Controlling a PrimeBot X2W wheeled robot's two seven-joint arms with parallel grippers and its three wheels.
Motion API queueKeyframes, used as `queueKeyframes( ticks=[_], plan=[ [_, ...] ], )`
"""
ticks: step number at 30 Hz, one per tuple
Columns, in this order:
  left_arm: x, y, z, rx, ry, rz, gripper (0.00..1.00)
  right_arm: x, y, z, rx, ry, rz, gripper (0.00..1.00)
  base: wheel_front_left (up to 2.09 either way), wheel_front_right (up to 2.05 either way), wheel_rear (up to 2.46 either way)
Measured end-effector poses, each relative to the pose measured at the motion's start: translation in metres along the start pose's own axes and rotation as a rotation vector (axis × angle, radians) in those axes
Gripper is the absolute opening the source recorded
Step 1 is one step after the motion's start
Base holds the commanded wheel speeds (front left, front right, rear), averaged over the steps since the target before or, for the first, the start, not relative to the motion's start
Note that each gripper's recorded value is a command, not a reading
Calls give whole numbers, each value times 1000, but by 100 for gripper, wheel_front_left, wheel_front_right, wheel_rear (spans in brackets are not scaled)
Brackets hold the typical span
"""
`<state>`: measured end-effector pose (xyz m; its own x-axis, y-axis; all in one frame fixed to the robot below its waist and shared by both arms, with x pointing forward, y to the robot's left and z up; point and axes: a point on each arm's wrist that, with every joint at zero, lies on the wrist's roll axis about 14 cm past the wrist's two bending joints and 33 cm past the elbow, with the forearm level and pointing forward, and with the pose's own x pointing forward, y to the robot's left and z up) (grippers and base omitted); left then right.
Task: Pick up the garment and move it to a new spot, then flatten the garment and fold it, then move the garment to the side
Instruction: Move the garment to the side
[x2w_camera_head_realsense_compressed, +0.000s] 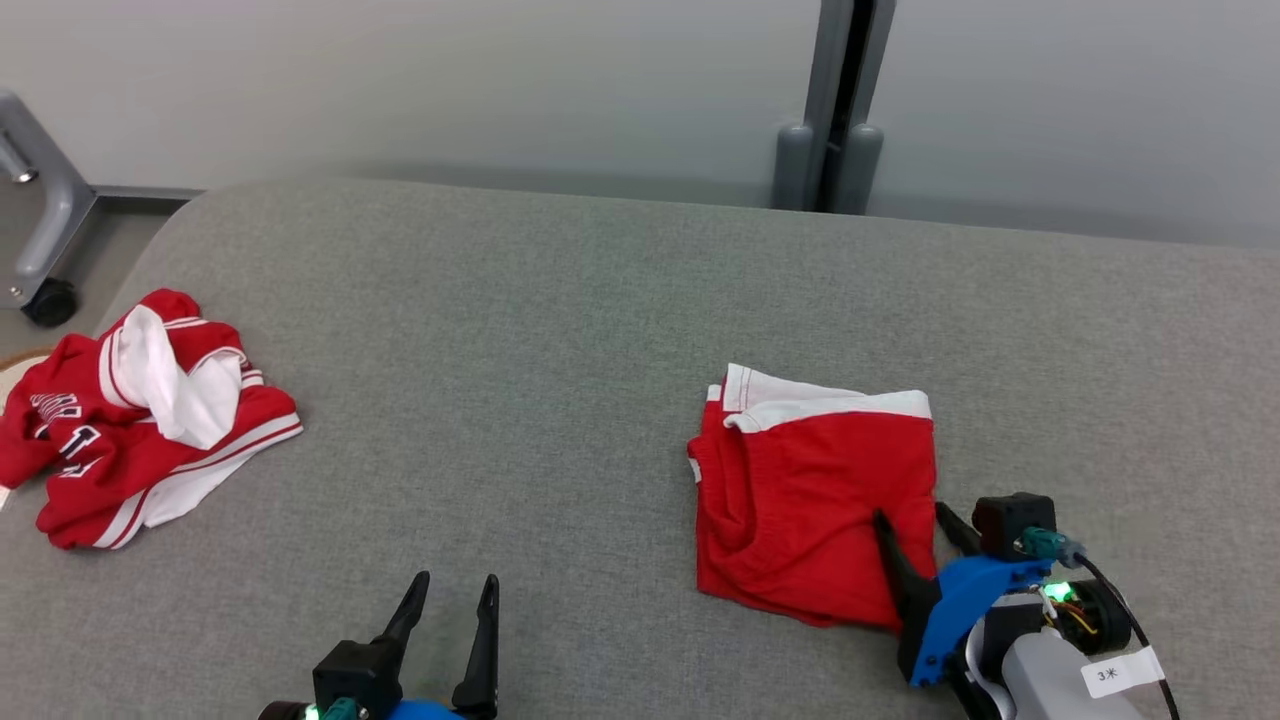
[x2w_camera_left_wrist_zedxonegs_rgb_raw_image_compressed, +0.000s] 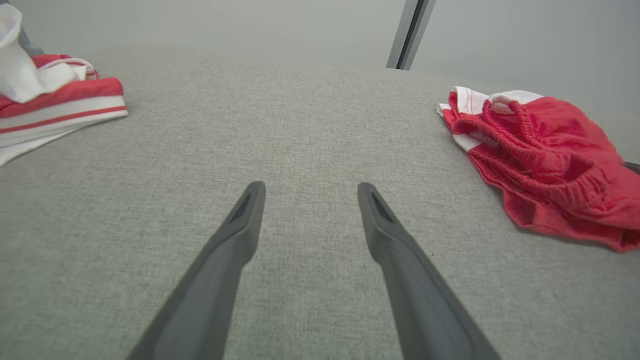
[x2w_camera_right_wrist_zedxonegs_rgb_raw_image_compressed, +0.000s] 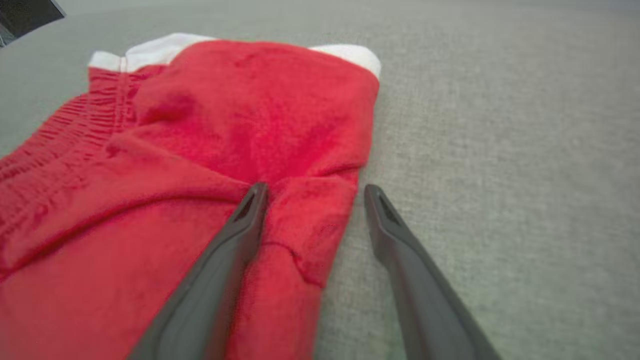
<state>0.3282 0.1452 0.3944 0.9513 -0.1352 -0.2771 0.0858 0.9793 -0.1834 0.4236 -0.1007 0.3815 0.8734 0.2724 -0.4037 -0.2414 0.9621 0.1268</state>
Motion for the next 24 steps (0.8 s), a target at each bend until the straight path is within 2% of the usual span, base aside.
queueKeyframes(
  ticks=[1,2,3,4,8,12,18,24],
  plan=[
    [-1,3,-2,-2,7,9,100,2,2,-10,-12,39,7,100,0,0,0],
    [-2,5,-5,-4,14,18,100,4,3,-13,-7,50,10,90,0,0,0],
    [-3,7,-6,-6,20,24,100,7,4,-13,-7,51,13,40,0,0,0],
    [-3,8,-10,-5,31,26,100,9,4,-13,-8,51,14,0,0,0,0],
    [8,0,-7,18,33,-12,100,6,-4,-14,5,34,-10,0,0,0,0],
    [34,-31,3,46,15,-123,100,-8,-34,-14,24,12,-91,0,0,0,0],
    [70,-115,1,62,29,-387,100,-48,-92,-19,67,-15,-257,0,0,0,0],
    [79,-202,-8,69,50,-649,100,-104,-139,-28,113,-43,-428,0,0,0,0]
  ],
)
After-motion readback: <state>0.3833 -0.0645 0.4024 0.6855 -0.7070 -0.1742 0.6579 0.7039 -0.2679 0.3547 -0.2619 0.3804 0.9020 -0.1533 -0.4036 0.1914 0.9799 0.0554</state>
